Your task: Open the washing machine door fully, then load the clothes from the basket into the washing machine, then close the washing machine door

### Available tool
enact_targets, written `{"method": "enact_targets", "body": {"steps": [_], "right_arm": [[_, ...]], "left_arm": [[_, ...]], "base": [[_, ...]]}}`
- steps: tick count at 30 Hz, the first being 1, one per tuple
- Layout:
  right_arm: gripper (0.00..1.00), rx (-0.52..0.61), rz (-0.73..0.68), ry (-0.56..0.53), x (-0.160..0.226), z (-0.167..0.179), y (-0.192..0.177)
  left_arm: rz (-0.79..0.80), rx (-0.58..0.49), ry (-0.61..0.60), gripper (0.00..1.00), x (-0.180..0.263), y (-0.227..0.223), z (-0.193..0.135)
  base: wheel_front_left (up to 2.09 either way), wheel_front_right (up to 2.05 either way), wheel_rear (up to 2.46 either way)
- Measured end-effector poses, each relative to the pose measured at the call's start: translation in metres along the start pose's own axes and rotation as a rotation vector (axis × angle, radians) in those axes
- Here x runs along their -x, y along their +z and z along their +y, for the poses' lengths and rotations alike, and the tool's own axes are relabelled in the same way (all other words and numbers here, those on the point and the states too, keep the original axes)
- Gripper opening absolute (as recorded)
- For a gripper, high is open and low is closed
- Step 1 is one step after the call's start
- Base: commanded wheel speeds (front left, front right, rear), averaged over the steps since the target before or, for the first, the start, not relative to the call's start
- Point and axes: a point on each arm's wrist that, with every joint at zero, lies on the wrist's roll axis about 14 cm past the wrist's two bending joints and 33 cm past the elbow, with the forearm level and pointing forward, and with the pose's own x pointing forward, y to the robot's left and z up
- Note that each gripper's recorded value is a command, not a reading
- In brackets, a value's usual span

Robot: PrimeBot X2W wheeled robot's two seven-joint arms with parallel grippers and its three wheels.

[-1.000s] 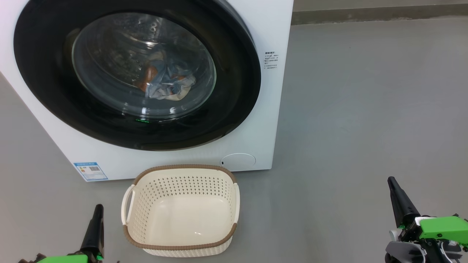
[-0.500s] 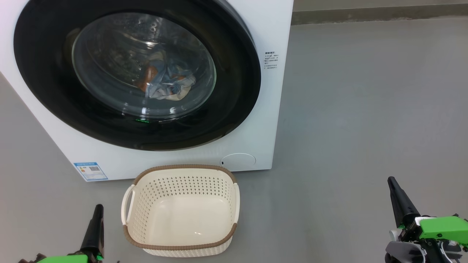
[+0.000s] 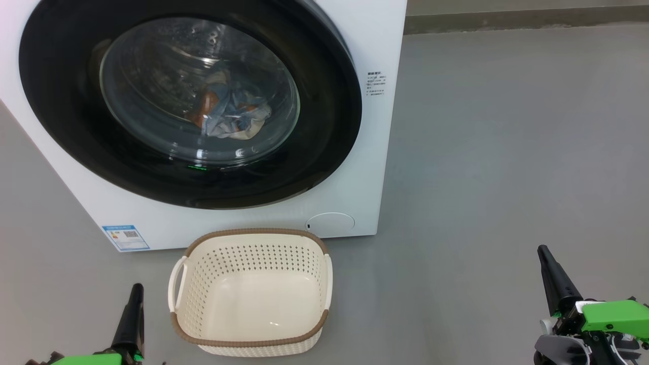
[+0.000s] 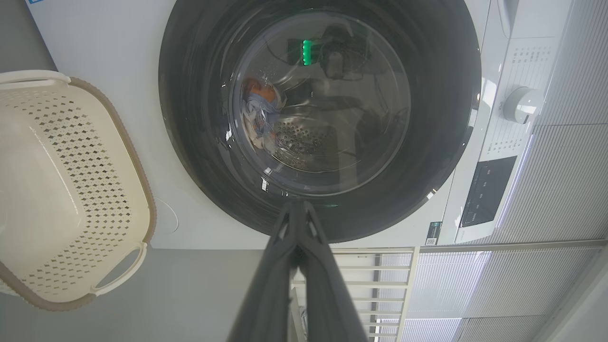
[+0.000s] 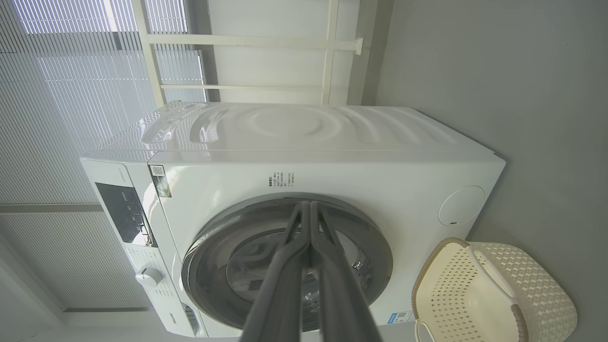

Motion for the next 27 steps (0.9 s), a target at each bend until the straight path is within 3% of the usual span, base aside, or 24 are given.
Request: {"method": "enact_targets", "body": {"steps": [27], "right_arm": [[0.0,0.0,0.0,0.0,0.0,0.0,0.0]], "left_arm": [[0.0,0.0,0.0,0.0,0.0,0.0,0.0]], "base": [[0.0,0.0,0.0]]}}
